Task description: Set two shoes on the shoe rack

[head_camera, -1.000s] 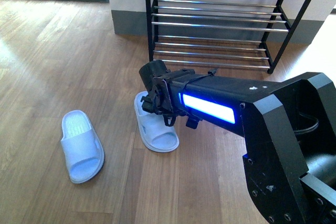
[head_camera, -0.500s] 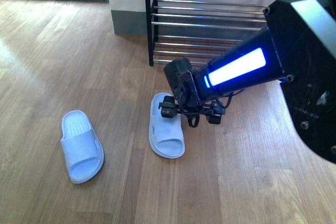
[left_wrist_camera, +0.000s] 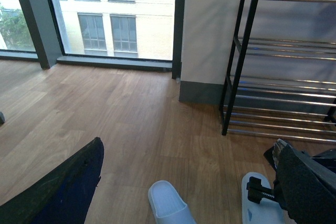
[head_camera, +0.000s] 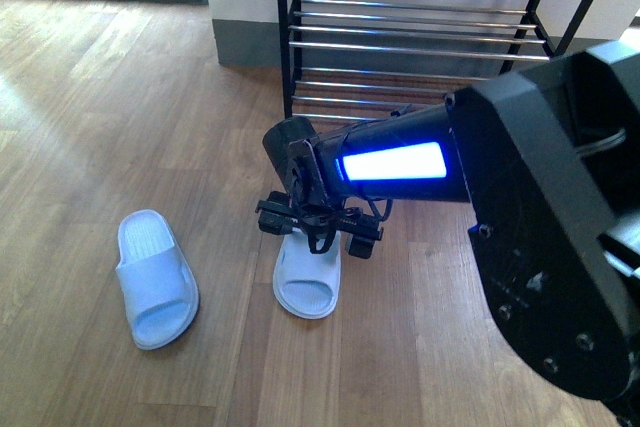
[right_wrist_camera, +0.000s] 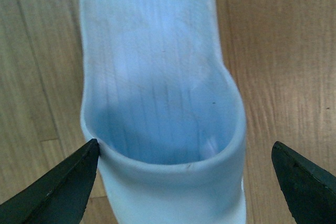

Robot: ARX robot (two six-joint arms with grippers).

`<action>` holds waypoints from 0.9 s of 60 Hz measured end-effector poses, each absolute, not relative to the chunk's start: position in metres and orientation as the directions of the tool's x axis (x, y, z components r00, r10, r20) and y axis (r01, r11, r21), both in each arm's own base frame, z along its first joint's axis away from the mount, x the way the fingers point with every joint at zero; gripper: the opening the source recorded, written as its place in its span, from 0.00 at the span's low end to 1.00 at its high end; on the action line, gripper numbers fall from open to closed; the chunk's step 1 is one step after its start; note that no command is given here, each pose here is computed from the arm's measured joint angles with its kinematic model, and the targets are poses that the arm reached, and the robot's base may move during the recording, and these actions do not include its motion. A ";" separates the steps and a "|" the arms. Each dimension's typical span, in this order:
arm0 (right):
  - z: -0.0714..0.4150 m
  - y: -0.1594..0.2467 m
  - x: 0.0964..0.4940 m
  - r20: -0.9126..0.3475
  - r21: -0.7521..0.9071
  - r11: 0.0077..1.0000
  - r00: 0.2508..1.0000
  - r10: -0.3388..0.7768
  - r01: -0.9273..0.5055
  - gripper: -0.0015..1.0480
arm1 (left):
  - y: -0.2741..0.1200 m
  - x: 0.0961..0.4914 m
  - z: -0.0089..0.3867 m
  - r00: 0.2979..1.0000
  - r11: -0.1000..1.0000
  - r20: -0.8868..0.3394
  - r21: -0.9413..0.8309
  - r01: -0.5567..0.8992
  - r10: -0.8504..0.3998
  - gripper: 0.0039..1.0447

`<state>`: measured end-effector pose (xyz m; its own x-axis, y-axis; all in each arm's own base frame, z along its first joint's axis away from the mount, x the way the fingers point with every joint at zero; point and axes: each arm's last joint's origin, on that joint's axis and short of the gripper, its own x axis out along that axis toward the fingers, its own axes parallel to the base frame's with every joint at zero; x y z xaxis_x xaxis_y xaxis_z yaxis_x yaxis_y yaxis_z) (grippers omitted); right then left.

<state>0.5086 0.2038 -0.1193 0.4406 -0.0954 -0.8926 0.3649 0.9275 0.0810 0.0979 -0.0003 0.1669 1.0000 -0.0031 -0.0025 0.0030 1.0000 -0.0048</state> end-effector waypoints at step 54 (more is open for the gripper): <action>-0.117 0.170 0.524 -0.882 0.079 0.854 0.435 -0.181 0.514 0.91 | 0.000 0.098 0.167 1.000 1.000 -0.002 -0.005 0.003 -0.003 0.91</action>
<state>0.5244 0.1704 -0.1171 0.4349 -0.1805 -0.8822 0.5141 0.8541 0.0787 0.0979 -0.0003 0.1669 1.0000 -0.0027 -0.0025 0.0027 1.0000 -0.0051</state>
